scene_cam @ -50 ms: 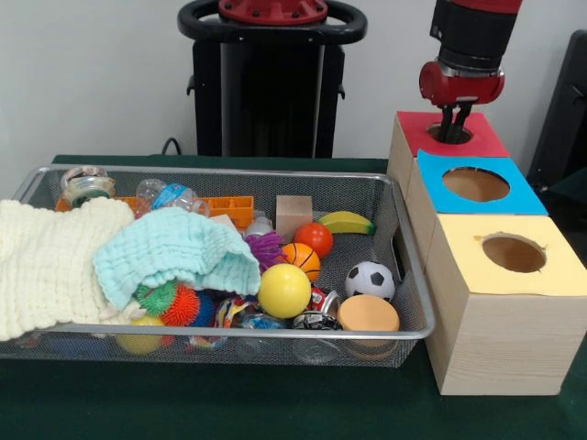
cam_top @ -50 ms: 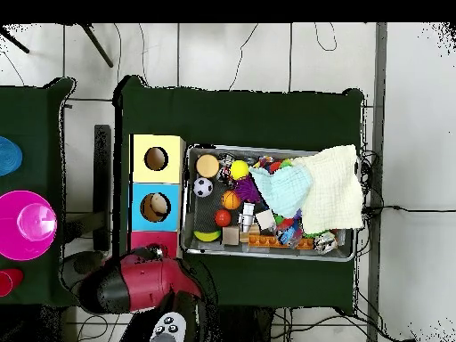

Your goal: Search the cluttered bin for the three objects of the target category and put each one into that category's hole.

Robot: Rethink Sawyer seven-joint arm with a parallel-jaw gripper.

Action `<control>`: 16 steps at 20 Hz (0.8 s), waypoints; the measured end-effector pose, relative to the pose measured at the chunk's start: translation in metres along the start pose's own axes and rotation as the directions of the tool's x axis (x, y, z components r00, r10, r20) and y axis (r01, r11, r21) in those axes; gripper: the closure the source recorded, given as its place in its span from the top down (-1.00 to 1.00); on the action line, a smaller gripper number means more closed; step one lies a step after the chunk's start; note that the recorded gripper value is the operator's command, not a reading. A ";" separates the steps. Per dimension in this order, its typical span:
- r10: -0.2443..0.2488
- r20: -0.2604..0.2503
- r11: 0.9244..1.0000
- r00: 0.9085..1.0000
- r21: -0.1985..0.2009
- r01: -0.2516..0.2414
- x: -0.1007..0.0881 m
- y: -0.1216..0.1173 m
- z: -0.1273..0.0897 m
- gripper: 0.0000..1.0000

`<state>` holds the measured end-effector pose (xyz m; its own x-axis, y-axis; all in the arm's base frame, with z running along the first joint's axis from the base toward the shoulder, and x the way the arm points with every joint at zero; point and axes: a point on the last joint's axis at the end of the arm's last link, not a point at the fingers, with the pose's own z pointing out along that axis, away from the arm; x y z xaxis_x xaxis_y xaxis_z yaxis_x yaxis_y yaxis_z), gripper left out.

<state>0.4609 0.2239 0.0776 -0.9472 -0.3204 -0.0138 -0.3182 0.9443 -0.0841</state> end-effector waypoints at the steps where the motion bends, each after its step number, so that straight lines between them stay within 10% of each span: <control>1: 0.001 -0.006 1.000 1.000 -0.001 -0.001 0.000 0.000 -0.002 -1.00; 16: 0.045 -0.094 0.999 0.995 -0.015 -0.046 0.001 -0.022 -0.046 -1.00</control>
<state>0.4652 0.2068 0.1249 -0.9600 -0.2695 0.0763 -0.2747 0.9591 -0.0689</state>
